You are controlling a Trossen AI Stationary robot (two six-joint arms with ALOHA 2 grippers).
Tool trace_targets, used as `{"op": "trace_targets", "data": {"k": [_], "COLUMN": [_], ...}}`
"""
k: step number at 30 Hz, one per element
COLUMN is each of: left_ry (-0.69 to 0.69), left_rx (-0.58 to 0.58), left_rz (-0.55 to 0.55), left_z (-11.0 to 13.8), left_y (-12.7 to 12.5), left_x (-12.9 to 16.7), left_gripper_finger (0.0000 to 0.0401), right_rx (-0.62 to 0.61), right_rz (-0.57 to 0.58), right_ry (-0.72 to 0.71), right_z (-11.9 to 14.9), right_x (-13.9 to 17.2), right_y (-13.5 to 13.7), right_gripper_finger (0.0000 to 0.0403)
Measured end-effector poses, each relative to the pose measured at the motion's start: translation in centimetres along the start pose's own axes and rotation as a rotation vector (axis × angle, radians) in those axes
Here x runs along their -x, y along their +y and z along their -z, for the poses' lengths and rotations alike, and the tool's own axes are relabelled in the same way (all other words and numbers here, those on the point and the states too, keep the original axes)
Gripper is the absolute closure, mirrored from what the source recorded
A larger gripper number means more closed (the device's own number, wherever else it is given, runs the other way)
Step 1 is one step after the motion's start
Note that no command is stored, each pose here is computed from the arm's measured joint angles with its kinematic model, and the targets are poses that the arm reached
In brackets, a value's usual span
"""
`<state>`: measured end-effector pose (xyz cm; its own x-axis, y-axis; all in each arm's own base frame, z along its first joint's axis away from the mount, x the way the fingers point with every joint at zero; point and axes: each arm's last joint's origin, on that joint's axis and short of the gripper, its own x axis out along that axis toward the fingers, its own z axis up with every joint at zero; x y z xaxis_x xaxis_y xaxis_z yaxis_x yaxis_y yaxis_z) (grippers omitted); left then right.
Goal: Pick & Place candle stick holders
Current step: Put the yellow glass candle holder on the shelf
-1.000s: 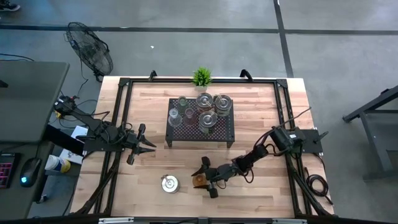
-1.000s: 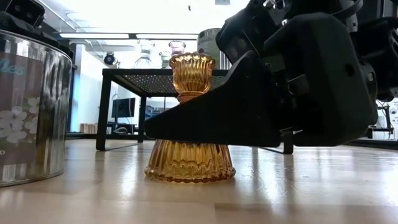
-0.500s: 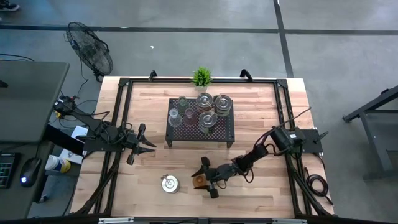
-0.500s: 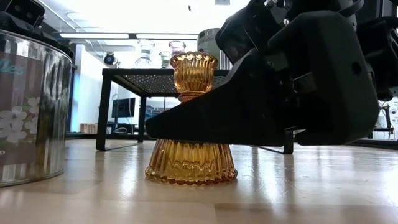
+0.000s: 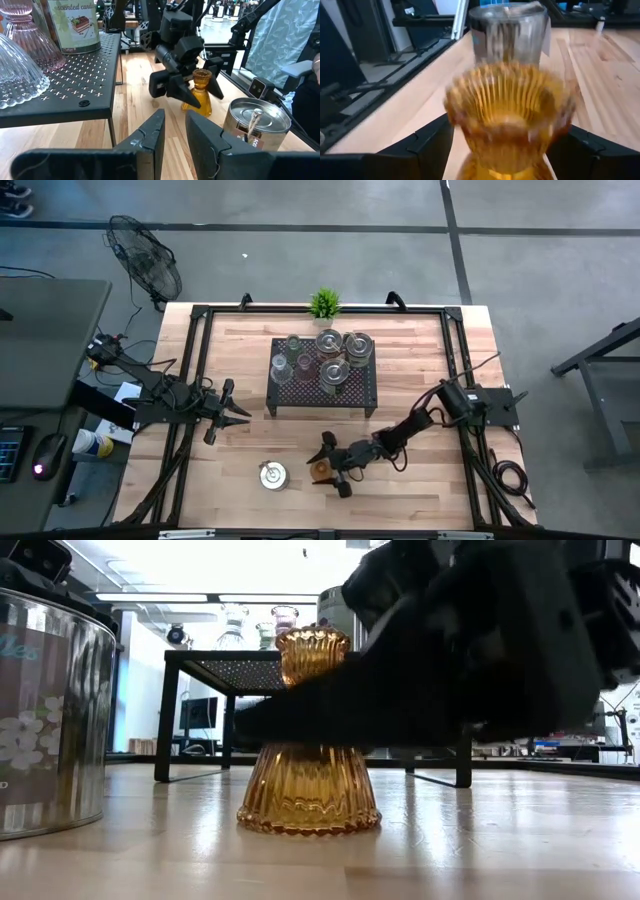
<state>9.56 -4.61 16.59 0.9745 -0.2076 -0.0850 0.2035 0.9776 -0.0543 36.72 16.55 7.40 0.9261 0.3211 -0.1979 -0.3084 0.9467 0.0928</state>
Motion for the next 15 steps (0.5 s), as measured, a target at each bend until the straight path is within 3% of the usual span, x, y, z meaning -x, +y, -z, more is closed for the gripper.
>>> {"op": "trace_targets", "data": {"k": [5, 10, 15], "left_ry": [0.0, 0.0, 0.0], "left_rx": [0.0, 0.0, 0.0], "left_rz": [0.0, 0.0, 0.0], "left_z": [0.0, 0.0, 0.0], "left_y": [0.0, 0.0, 0.0], "left_x": [0.0, 0.0, 0.0], "left_gripper_finger": [0.0328, 0.0328, 0.0328], "right_rx": [0.021, 0.008, -0.012], "right_rz": [0.002, 0.029, 0.041], "right_ry": [0.039, 0.106, 0.036], "right_z": [-1.5, -1.0, -0.7], "right_x": [0.7, 2.0, 3.0], "right_y": [0.2, 0.0, -0.2], "right_gripper_finger": [0.0128, 0.0128, 0.0128]}}
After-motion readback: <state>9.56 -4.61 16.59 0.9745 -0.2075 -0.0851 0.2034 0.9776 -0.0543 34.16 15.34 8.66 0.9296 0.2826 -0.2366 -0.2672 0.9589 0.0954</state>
